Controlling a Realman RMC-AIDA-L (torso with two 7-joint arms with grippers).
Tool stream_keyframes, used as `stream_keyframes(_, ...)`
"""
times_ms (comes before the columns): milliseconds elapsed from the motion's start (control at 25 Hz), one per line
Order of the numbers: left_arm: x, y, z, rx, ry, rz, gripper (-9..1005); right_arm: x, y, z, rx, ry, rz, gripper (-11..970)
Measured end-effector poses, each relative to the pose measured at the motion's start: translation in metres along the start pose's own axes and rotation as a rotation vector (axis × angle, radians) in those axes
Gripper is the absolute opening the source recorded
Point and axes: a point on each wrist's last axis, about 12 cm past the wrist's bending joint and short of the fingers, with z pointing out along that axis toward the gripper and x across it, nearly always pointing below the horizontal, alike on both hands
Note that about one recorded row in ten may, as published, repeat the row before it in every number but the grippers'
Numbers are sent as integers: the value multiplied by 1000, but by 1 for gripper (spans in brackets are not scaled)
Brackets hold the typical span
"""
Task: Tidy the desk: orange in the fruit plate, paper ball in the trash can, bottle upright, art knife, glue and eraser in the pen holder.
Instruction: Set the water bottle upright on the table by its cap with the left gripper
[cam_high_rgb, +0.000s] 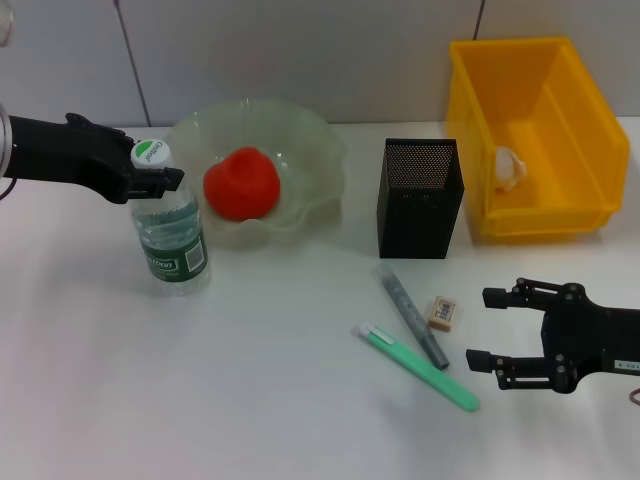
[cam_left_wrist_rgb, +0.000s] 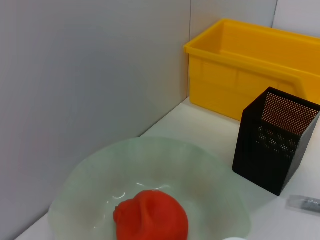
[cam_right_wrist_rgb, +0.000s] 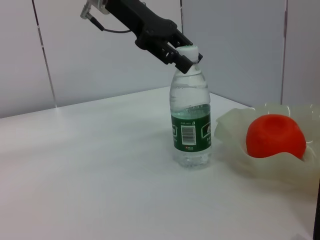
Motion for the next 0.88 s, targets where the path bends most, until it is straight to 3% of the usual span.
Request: stream_keyframes(880, -1, 2, 2, 8, 3, -16, 561, -1, -1, 1, -1, -1, -3, 817)
